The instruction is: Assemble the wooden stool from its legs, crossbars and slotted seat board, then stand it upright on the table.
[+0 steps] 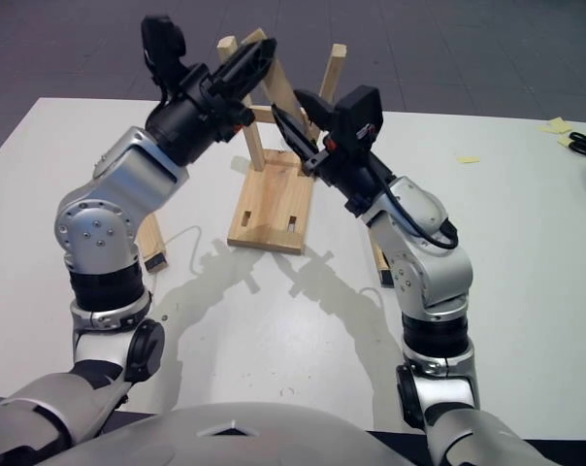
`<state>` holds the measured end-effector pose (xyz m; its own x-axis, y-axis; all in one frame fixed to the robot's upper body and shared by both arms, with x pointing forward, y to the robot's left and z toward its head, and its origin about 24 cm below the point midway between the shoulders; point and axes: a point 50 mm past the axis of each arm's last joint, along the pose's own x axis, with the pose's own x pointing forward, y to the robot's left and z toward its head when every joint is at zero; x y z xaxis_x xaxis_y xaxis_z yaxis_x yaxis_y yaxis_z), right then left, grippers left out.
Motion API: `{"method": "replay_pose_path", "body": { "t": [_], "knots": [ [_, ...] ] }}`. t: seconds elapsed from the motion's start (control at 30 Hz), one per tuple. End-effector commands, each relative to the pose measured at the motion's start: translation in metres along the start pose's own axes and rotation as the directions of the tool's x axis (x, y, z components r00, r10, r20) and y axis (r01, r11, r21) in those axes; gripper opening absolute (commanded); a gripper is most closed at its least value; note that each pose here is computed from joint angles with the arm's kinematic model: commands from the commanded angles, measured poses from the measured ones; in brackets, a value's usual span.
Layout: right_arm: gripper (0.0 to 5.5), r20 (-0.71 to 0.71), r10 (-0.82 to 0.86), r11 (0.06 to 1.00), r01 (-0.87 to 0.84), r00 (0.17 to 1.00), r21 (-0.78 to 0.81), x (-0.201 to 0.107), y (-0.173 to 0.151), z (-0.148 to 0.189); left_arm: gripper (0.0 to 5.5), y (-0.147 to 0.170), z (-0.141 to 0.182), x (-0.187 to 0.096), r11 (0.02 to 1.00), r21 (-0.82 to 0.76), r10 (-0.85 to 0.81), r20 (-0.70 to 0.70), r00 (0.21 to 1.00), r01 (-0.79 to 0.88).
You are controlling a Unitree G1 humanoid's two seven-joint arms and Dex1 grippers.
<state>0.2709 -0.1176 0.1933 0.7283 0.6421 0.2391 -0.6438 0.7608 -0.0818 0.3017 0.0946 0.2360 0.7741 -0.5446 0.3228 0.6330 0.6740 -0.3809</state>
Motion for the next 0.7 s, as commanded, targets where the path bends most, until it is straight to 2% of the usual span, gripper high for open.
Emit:
{"method": "replay_pose_path", "body": {
  "t": [0.03,0.13,0.2,0.27,0.37,0.4,0.47,0.6,0.7],
  "knots": [
    [2.74,-0.056,-0.138,0.99,0.137,0.989,-0.031,-0.014,-0.023,-0.007,0.41,0.045,0.042,-0.021,0.871,0.307,0.336,0.2,0.92,-0.384],
    [3.21,-0.064,-0.246,0.969,0.243,0.967,-0.051,-0.027,-0.036,-0.007,0.41,0.064,0.031,-0.055,0.697,0.451,0.498,0.254,0.829,-0.557],
    [3.55,-0.07,-0.285,0.958,0.281,0.956,-0.063,-0.032,-0.039,-0.009,0.41,0.069,0.011,-0.076,0.64,0.453,0.586,0.236,0.775,-0.621],
    [3.8,-0.074,-0.312,0.95,0.308,0.947,-0.057,-0.036,-0.04,-0.011,0.41,0.073,-0.013,-0.093,0.625,0.395,0.665,0.184,0.724,-0.673],
    [4.21,-0.079,-0.338,0.941,0.335,0.938,-0.051,-0.039,-0.037,-0.017,0.41,0.081,-0.031,-0.103,0.648,0.204,0.728,0.115,0.676,-0.734],
    [4.35,-0.079,-0.344,0.939,0.341,0.935,-0.05,-0.04,-0.035,-0.019,0.41,0.084,-0.031,-0.102,0.659,0.124,0.734,0.106,0.671,-0.741],
    [4.69,-0.074,-0.364,0.931,0.362,0.929,-0.043,-0.04,-0.029,-0.023,0.41,0.094,-0.025,-0.1,0.672,0.062,0.731,0.104,0.674,-0.738],
    [5.34,-0.06,-0.424,0.905,0.424,0.904,-0.015,-0.048,-0.022,-0.03,0.41,0.117,0.011,-0.092,0.674,0.107,0.705,0.206,0.679,-0.731],
    [5.4,-0.048,-0.465,0.885,0.466,0.884,0.007,-0.05,-0.013,-0.034,0.41,0.134,0.03,-0.089,0.639,0.159,0.717,0.231,0.657,-0.753]
  ]
}}
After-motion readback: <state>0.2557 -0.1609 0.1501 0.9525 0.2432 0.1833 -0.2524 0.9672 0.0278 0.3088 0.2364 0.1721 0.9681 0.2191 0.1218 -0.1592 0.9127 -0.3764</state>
